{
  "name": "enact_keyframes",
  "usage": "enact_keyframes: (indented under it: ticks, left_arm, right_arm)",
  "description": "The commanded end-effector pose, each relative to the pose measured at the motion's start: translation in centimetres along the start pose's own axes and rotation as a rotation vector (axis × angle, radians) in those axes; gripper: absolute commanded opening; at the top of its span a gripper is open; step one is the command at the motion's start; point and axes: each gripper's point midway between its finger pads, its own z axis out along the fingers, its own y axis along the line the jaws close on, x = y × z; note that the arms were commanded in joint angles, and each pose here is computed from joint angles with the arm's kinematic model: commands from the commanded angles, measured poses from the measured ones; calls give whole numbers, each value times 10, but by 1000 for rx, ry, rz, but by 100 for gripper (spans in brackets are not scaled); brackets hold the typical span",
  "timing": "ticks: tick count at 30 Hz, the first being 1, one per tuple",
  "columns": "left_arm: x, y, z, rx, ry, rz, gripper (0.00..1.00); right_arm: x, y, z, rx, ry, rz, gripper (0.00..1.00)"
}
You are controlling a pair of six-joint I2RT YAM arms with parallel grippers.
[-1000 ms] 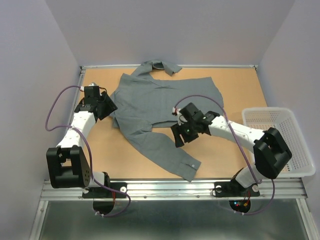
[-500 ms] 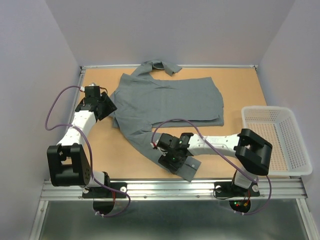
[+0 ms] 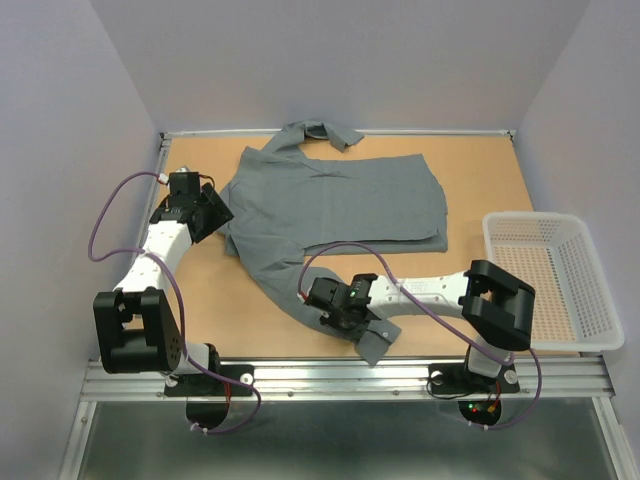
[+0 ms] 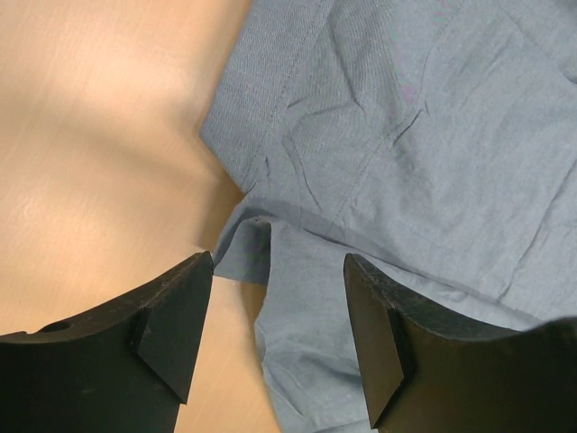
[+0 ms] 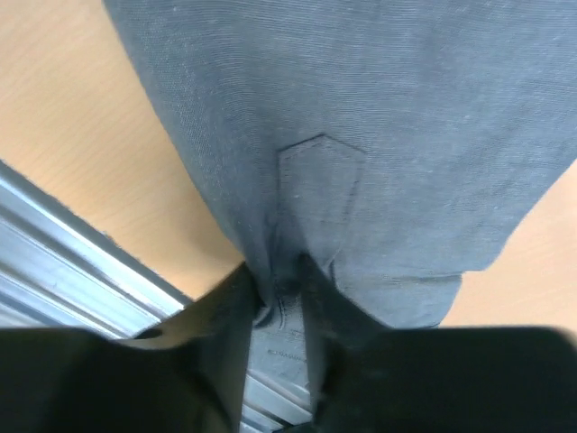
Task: Fold and stack the long sleeve shirts
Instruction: Fold the shirt
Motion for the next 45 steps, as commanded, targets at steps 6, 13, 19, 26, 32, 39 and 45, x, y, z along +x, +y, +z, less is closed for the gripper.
enact_keyframes:
  ticks: [6,13,19,26,32,39,45]
  left_arm:
    - [-22,-7,-20,26,-78,13,72]
    - [-29,-14,-30,55,-105,25,72]
    - [-21,-12,-34,71,-103,37,72]
    - [-9,-13,-33,106,-77,35,72]
    - [3,-8,-26,104,-51,34,71]
    - [12,-8,-14,117,-27,15,71]
    - [14,-11,-5,133,-19,-4,71]
  right_arm:
    - [-6,-11,2,81,-2,-10,1]
    - [-71,-31,-48,126,-176,27,1]
    - [-131,-90,-100,174,-345,199,1]
    - [-168,-190,-126,348,-432,404,1]
    - [-208,-237,-152,385,-551,539,0]
    - [-248,-281,-182,413,-717,678,1]
    - [-274,-309,-203,486,-843,690,0]
